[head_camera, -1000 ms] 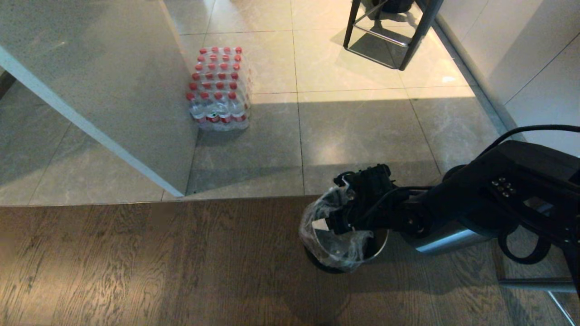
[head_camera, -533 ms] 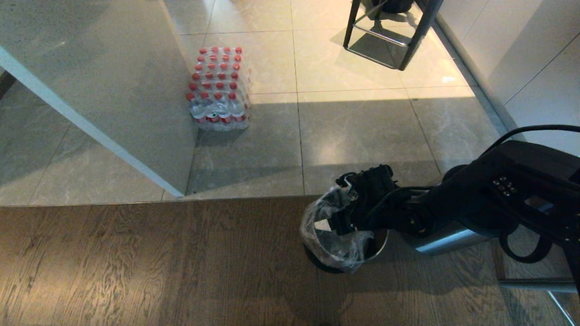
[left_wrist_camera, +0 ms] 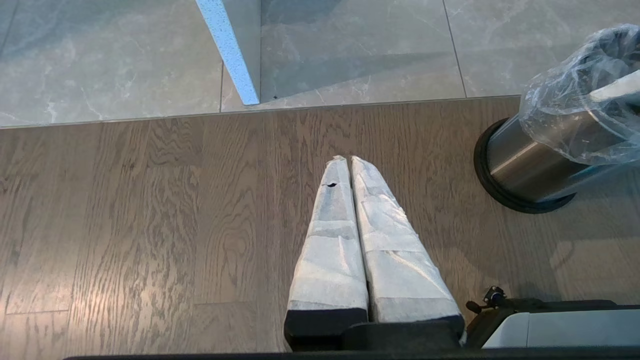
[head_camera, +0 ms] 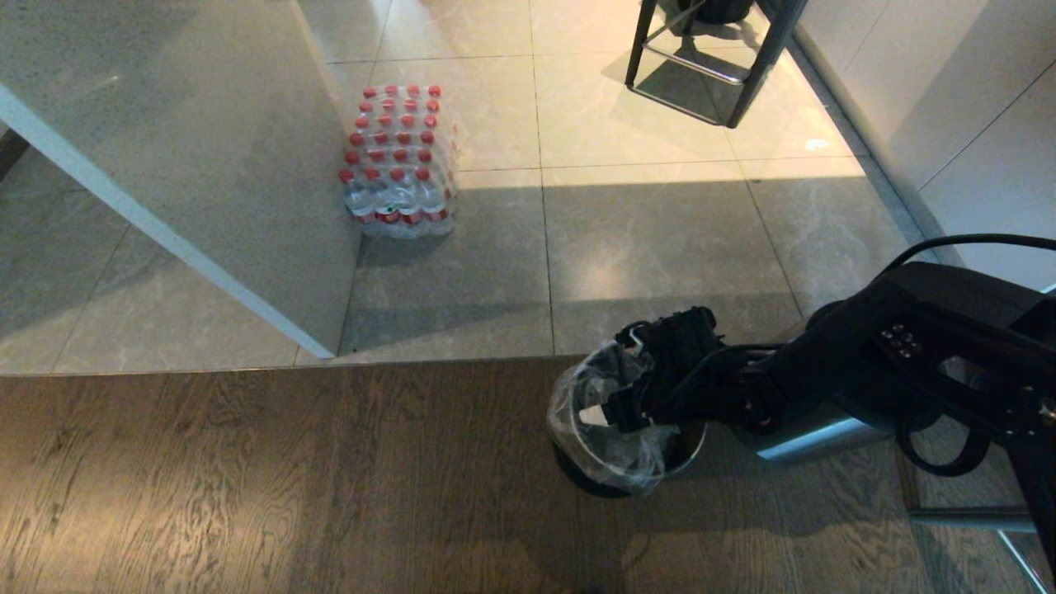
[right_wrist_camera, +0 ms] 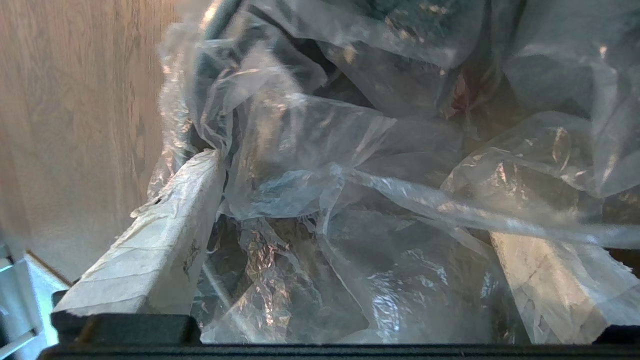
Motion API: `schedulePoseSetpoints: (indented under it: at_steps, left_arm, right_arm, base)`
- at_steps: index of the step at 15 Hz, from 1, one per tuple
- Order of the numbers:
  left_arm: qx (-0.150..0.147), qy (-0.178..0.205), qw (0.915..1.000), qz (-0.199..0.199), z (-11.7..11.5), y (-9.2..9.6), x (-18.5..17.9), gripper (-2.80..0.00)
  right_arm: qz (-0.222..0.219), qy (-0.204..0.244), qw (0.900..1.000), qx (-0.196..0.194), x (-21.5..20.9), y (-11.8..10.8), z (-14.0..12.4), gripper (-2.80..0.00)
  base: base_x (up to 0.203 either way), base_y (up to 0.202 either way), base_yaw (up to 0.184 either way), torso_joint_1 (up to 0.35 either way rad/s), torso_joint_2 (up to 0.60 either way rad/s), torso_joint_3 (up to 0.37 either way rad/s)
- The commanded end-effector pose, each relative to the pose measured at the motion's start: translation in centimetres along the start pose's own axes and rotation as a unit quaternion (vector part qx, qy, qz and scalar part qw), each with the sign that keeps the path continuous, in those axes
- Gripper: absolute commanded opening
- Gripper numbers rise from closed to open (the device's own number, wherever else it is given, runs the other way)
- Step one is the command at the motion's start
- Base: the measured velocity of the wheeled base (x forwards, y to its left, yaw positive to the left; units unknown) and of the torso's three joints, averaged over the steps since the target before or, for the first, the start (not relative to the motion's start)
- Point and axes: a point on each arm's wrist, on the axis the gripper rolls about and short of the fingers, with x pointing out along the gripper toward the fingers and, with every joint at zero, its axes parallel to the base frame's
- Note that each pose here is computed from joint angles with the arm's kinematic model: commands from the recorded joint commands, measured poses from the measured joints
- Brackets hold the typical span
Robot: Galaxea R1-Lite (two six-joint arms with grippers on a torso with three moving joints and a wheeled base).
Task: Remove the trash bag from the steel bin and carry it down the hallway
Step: Pick up the trash bag
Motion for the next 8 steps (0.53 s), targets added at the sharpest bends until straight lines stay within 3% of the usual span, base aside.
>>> schedulePoseSetpoints:
  at_steps: [1,8]
  left_arm:
    - [0.0,0.0,1.0,0.0,0.0,0.0,0.0,-2.8]
    - [0.0,0.0,1.0,0.0,0.0,0.0,0.0,-2.8]
  right_arm:
    - [0.001,0.004,1.0,0.005,0.2,-0.1,-0.2,0.0]
    - [0.002,0.01,1.0,0.001,2.1,-0.5,-0.9,0.0]
  base:
    - [0.0,0.0,0.0,0.0,0.0,0.0]
    - [0.0,0.0,0.0,0.0,0.0,0.0]
